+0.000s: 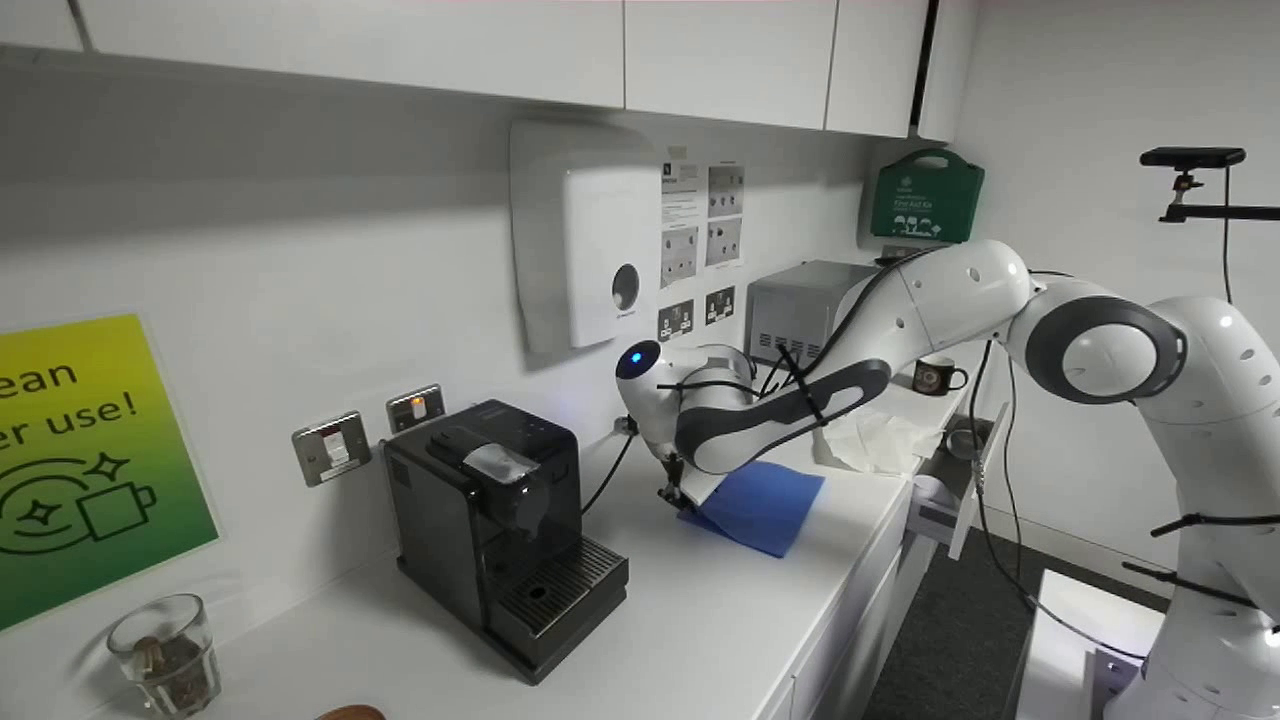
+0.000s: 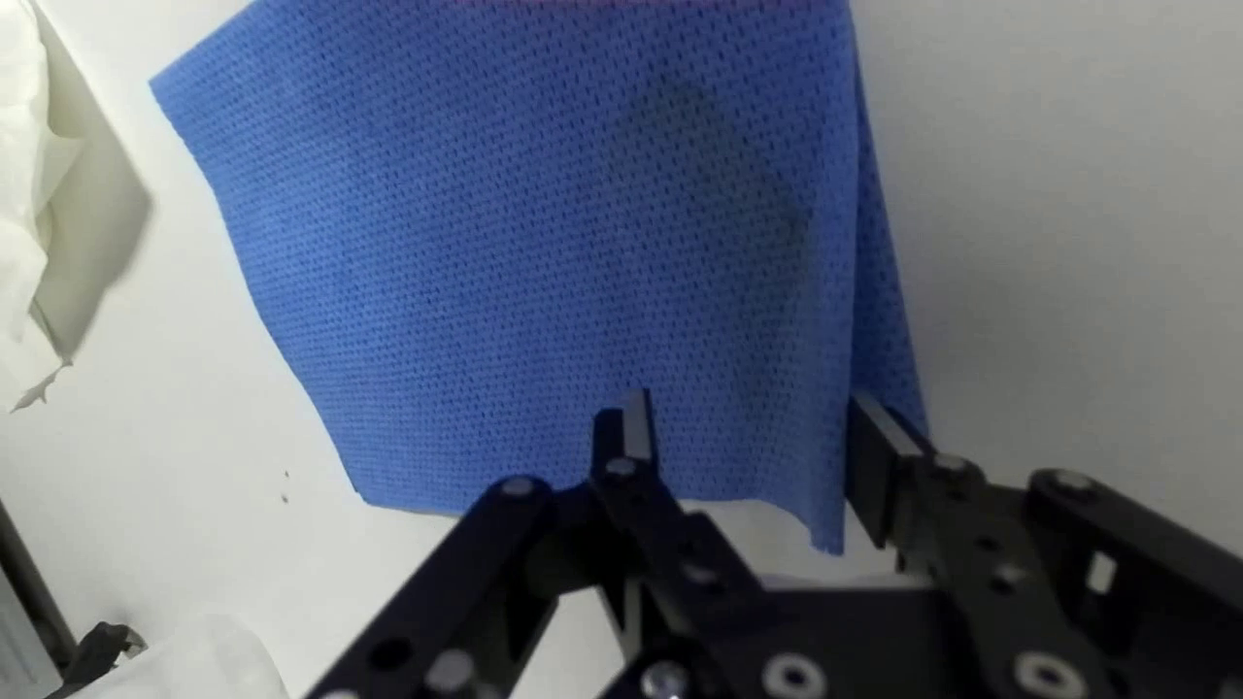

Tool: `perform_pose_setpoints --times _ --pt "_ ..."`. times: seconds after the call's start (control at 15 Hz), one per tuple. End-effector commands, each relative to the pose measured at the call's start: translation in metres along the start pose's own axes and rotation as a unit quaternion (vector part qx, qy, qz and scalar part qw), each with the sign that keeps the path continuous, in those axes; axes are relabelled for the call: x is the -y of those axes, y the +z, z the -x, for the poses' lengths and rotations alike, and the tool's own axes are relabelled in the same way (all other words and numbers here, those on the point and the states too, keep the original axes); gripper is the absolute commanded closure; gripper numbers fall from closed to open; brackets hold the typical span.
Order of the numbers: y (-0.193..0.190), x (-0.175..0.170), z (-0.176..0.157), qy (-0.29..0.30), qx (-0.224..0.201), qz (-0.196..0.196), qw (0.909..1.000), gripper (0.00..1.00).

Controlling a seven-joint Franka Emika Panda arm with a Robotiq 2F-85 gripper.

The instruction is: Unfold the blue towel once

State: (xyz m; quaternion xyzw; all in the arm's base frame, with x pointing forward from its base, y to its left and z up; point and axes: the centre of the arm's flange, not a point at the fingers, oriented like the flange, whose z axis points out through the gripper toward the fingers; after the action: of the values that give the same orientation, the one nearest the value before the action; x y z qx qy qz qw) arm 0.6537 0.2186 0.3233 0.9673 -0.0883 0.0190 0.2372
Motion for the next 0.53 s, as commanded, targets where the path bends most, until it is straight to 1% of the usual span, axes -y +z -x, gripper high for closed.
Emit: perform_pose_setpoints --times 0.0,0.13,0.2,0.47 --pt "-0.0071 0.0003 -0.0078 -0.007 0.012 0.008 0.9999 0.78" --pt "-0.0064 0.0000 -0.0079 -0.007 0.013 0.009 0.9998 0.94" --pt "-0.0062 -0.0001 -0.0078 -0.008 0.014 0.010 0.9998 0.99" --pt "-0.0147 -0.0070 -0.0056 0.004 0.005 -0.002 1.0000 1.00"
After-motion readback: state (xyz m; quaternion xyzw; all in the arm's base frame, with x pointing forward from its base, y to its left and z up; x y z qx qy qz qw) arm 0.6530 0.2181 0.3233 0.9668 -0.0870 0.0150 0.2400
